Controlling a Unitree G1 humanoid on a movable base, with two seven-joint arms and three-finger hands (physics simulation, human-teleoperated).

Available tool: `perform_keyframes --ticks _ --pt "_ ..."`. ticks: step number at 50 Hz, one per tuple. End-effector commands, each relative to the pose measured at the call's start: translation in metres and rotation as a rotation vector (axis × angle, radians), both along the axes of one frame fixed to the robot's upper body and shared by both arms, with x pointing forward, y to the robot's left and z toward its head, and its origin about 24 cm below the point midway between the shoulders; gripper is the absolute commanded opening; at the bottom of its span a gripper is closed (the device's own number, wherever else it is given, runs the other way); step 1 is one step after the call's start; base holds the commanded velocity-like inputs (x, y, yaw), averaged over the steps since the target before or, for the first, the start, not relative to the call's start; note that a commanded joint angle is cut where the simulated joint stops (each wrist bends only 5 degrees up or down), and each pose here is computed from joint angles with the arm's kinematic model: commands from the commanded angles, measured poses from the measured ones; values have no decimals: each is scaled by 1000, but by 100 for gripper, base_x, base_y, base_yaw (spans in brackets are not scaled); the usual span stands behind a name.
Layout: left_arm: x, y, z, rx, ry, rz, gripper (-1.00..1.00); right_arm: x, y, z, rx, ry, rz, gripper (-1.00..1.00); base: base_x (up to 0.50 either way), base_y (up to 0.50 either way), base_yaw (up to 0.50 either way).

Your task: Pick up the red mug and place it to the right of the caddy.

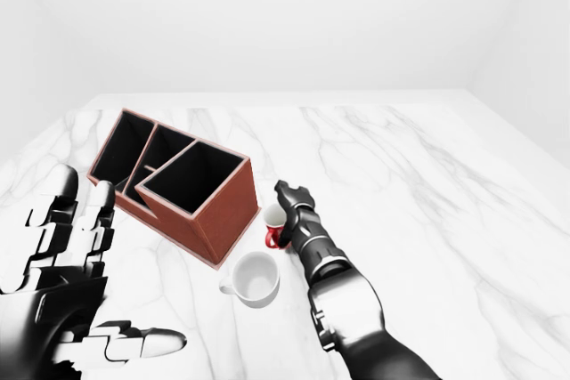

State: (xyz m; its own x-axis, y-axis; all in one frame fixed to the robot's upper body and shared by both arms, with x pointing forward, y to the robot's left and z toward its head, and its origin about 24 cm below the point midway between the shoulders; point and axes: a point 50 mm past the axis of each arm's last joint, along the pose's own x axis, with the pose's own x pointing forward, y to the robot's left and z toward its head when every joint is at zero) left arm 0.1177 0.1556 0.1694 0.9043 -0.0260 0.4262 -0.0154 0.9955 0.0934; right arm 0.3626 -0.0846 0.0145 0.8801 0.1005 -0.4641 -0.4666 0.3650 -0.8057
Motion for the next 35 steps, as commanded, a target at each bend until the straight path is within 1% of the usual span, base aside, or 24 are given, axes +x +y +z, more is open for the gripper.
perform_keyframes --ticks 1,16,25,30,31,33,34,35 --pt "-1 0 0 3 -3 -2 100 -46 -8 -59 -35 107 -36 100 0 0 0" --pt "-1 2 1 1 -6 4 100 -48 -11 -62 -50 109 -35 100 0 0 0" --pt "2 -1 0 5 1 -1 100 -35 -11 -48 -48 79 -23 100 0 0 0" --pt "3 -3 0 9 6 -6 100 -18 -11 -26 -32 31 -7 100 0 0 0" --pt "3 -4 0 10 6 -6 100 -11 -11 -17 -23 10 -6 95 0 0 0" --pt "3 -3 0 8 6 -5 100 -7 -10 -9 -8 3 7 91 0 0 0" --pt "3 -1 0 6 6 -2 100 -4 -8 -3 -2 -11 23 99 0 0 0" --pt "3 -1 0 5 6 -2 100 -3 -6 1 8 -18 41 100 0 0 0"
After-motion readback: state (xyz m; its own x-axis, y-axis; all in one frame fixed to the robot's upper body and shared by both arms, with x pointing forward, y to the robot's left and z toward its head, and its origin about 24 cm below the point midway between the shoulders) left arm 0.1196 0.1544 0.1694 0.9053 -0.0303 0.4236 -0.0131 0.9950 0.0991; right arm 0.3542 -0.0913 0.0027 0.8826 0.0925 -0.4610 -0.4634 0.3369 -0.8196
